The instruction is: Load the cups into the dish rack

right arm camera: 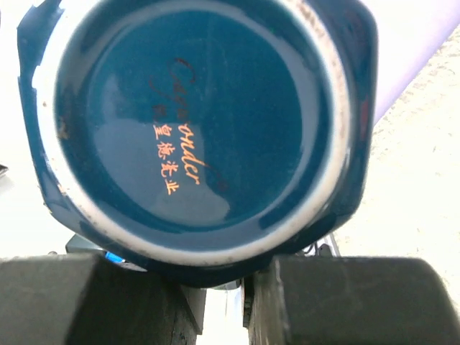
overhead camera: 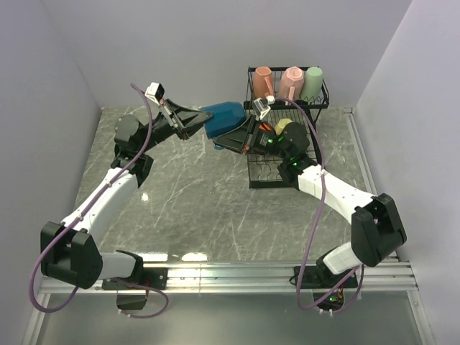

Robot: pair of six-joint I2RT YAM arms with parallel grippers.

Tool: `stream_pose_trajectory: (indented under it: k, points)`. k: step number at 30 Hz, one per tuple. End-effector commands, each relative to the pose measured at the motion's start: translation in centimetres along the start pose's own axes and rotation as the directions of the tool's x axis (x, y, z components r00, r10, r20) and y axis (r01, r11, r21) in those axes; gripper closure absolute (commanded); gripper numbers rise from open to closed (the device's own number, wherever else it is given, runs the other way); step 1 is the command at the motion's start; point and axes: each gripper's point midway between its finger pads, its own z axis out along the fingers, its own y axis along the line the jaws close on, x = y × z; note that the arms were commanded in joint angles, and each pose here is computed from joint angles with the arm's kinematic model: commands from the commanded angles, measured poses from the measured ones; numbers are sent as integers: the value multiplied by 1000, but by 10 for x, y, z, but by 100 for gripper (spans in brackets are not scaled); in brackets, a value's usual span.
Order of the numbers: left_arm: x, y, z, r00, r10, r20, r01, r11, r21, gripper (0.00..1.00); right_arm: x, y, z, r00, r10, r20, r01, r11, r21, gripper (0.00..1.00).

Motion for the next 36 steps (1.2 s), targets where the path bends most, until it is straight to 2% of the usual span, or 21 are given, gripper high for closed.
stream_pose_trajectory:
  k: [1,3,4,5,6,8,10,14,17,20,21,25,27,28,29,30,33,35,36]
  points:
    - [29,-33,-4,988,102,-114,-94,993,66,99,-16,34,8,993,-103,56,107,992,-70,100]
    - [27,-23,-4,989,90,-117,-91,996,-7,96,-17,31,9,993,-102,54,105,993,-52,100]
    - [27,-23,-5,983,147,-111,-150,988,-21,92,-18,30,9,992,-115,54,117,992,-45,100]
    - [25,-26,-6,980,172,-103,-176,984,-34,84,-20,31,9,991,-125,56,127,991,-38,100]
    - [24,-14,-8,983,149,-104,-160,982,-98,80,-19,27,8,989,-136,50,137,991,-12,100]
    - [20,-11,-12,974,208,-90,-218,966,-136,71,-25,25,3,985,-160,63,159,987,16,100]
    - [20,0,-20,970,224,-97,-239,952,-190,70,-29,19,-6,980,-189,66,185,980,68,100]
    - [18,13,-34,967,240,-88,-254,937,-240,56,-45,-2,-37,963,-253,96,229,950,210,100]
    - [17,24,-45,966,244,-83,-258,920,-295,52,-60,-23,-74,937,-330,114,269,890,369,100]
    - [16,37,-56,960,267,-90,-281,889,-361,49,-75,-48,-118,908,-400,123,274,790,548,100]
    - [15,39,-58,953,290,-93,-303,877,-373,48,-73,-57,-135,904,-418,94,279,741,611,100]
    - [14,50,-65,952,294,-89,-304,856,-418,48,-89,-93,-193,882,-460,106,194,559,806,100]
    - [13,57,-66,954,288,-87,-297,851,-434,47,-86,-113,-216,895,-436,89,139,464,875,100]
    - [12,59,-67,954,288,-83,-295,848,-441,47,-89,-116,-224,895,-438,88,120,426,897,100]
    - [11,59,-67,953,291,-83,-297,846,-443,47,-94,-124,-237,889,-450,90,86,356,930,100]
    - [10,62,-67,953,292,-83,-297,843,-448,47,-89,-136,-246,904,-423,67,73,306,949,100]
    - [8,65,-66,950,299,-87,-305,835,-457,46,-94,-153,-265,908,-416,47,34,186,982,100]
    - [7,67,-67,950,301,-88,-305,828,-471,42,-101,-158,-272,906,-423,38,22,135,991,100]
    - [7,67,-68,948,306,-90,-312,825,-472,41,-101,-166,-281,911,-411,28,6,80,997,100]
